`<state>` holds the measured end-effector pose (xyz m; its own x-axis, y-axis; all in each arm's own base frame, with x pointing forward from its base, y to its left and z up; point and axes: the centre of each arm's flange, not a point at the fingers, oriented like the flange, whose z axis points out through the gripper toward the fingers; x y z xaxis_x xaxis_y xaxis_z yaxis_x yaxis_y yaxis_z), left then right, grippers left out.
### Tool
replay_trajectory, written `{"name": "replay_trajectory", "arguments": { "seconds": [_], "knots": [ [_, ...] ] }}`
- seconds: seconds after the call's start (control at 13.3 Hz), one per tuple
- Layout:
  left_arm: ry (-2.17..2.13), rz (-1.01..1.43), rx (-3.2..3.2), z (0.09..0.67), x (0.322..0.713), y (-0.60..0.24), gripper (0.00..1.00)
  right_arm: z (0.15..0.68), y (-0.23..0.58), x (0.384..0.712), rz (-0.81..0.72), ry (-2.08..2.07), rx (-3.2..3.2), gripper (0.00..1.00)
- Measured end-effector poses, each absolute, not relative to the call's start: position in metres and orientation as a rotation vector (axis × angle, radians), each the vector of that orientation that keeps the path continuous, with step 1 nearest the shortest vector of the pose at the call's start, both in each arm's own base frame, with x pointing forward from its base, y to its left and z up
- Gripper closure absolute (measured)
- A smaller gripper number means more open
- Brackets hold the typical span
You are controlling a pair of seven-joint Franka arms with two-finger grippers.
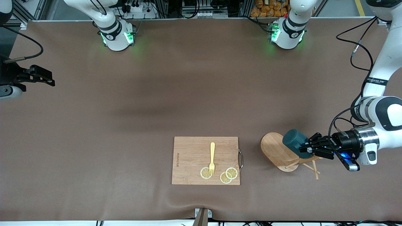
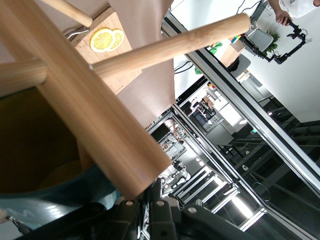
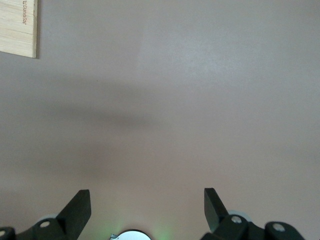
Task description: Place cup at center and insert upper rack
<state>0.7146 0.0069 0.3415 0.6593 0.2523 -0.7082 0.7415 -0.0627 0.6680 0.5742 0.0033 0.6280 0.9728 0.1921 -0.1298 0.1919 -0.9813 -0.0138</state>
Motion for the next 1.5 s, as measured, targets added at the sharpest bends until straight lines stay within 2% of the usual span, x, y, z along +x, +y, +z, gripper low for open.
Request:
{"name": "replay_trajectory", "arguments": {
  "seconds": [0.53, 0.68, 1.2, 1.28, 1.5],
  "knots": [
    [0.841, -0.492, 1.62, 0.335, 0.716, 0.01, 0.95, 0.629, 0.003, 0.574, 0.201, -0.304, -3.119, 0.0],
    [0.845, -0.498, 1.605, 0.333, 0.716, 0.01, 0.79, 0.629, 0.003, 0.574, 0.2, -0.304, -3.12, 0.0],
    [0.834, -0.482, 1.574, 0.346, 0.723, 0.008, 0.04, 0.629, 0.003, 0.575, 0.2, -0.304, -3.12, 0.0],
    [0.834, -0.48, 1.574, 0.346, 0.723, 0.008, 0.0, 0.629, 0.003, 0.575, 0.2, -0.304, -3.12, 0.0],
    [0.834, -0.479, 1.574, 0.347, 0.724, 0.009, 0.0, 0.629, 0.003, 0.575, 0.198, -0.304, -3.12, 0.0]
  ]
}}
